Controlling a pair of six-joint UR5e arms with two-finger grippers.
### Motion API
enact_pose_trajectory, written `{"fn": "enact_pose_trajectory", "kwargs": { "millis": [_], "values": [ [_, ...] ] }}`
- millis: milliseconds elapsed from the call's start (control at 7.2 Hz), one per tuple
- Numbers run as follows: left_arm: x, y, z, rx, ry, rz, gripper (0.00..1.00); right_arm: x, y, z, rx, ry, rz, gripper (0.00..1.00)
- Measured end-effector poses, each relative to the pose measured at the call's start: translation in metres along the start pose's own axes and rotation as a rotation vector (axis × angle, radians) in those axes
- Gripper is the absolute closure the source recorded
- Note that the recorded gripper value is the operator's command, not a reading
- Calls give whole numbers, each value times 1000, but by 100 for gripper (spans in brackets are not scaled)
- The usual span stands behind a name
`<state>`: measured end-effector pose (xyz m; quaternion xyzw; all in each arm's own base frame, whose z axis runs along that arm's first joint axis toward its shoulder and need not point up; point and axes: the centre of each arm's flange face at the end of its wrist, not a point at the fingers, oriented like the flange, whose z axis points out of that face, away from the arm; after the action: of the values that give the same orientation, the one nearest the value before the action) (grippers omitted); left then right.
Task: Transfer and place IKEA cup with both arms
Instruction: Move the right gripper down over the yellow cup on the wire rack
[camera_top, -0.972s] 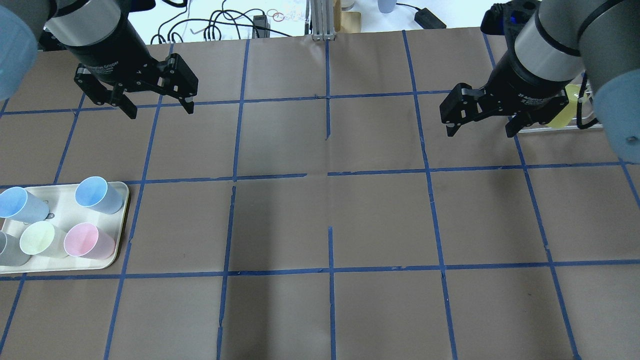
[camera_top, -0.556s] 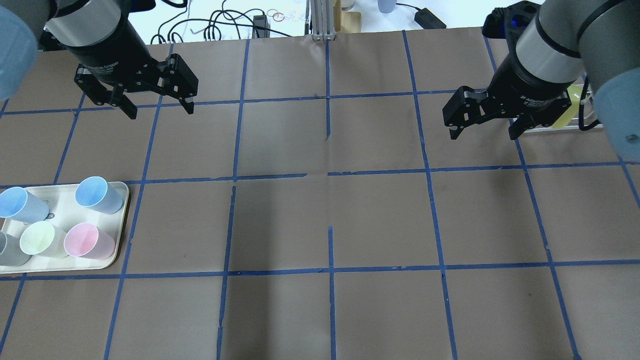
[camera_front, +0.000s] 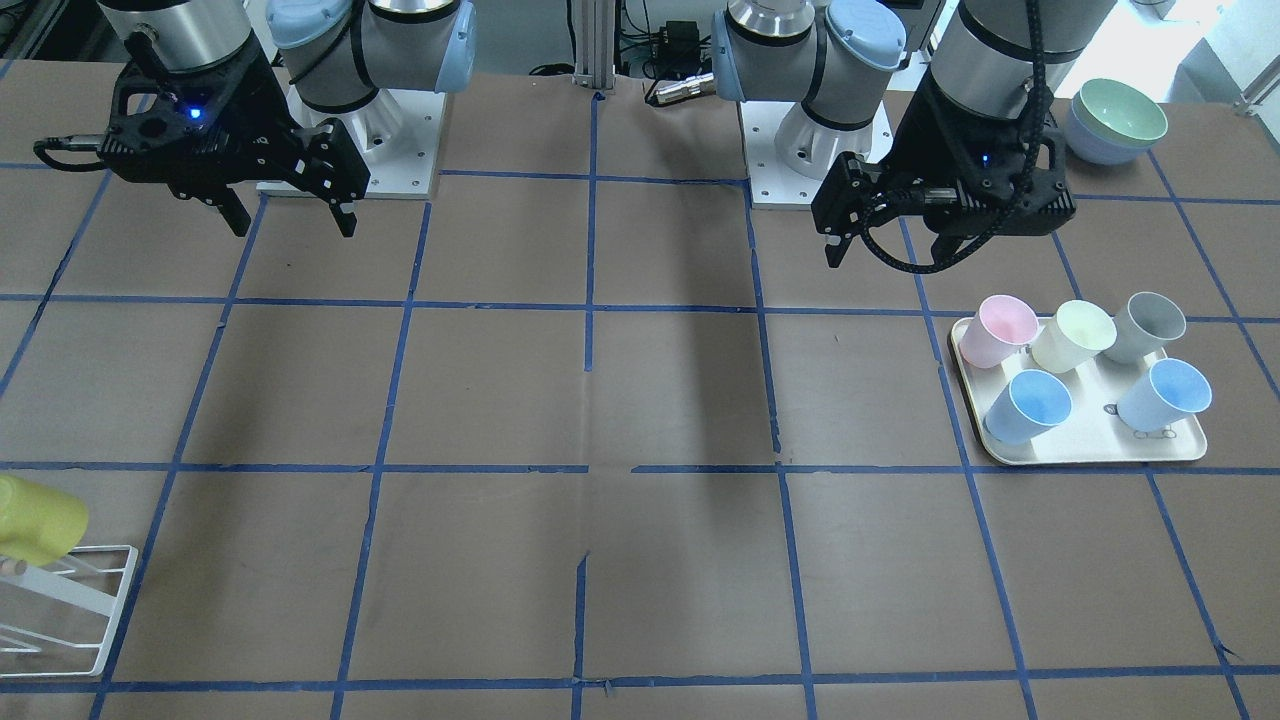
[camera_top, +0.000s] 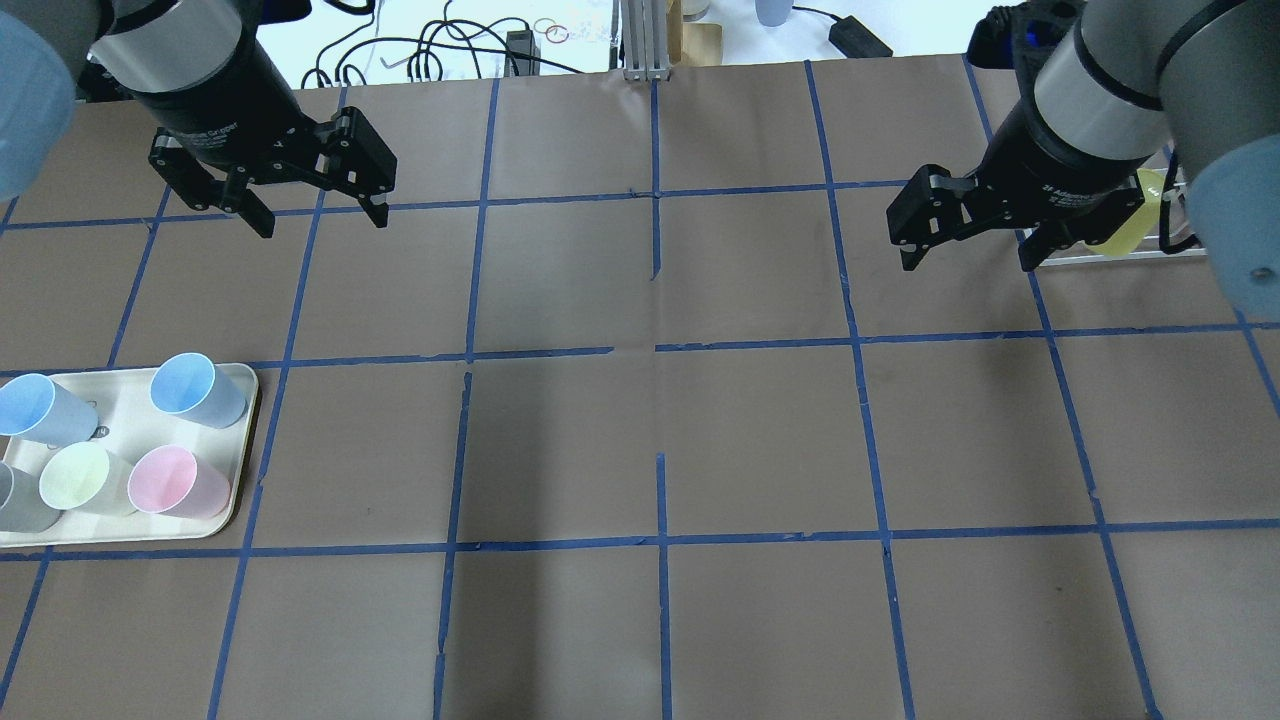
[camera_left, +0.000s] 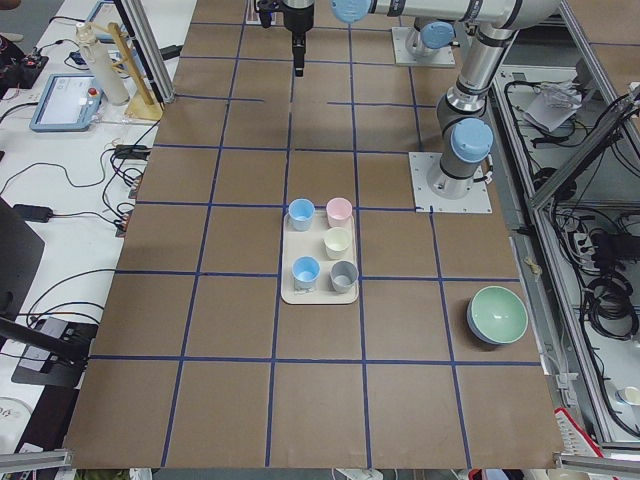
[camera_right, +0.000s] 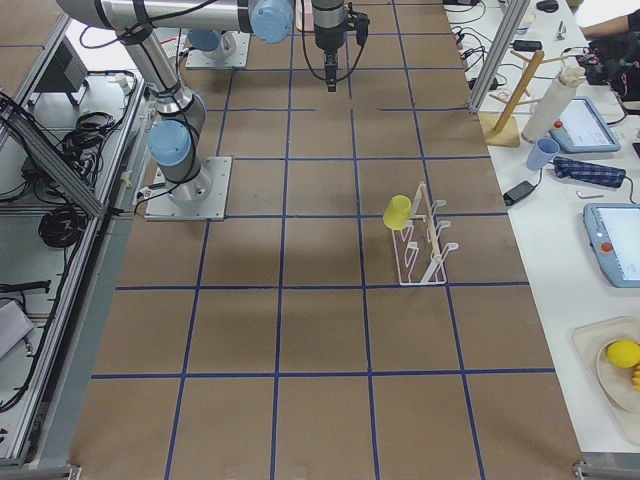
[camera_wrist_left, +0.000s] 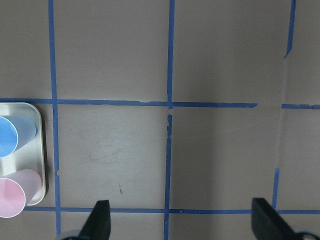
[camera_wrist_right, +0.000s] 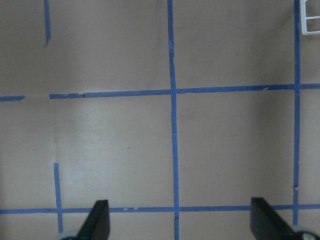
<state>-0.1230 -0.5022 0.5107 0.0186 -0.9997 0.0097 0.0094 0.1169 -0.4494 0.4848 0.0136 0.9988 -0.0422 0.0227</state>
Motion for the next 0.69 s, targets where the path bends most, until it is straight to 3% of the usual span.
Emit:
{"fn": "enact_pose_trajectory", "kwargs": {
  "millis": [417, 694],
  "values": [
    [0, 0, -1, 2, -1, 0, 0, 23, -10, -1, 10, 3, 53, 0],
    [0, 0, -1, 1, -1, 0, 0, 85, -35, 10, 20, 11, 135, 0]
  ]
}}
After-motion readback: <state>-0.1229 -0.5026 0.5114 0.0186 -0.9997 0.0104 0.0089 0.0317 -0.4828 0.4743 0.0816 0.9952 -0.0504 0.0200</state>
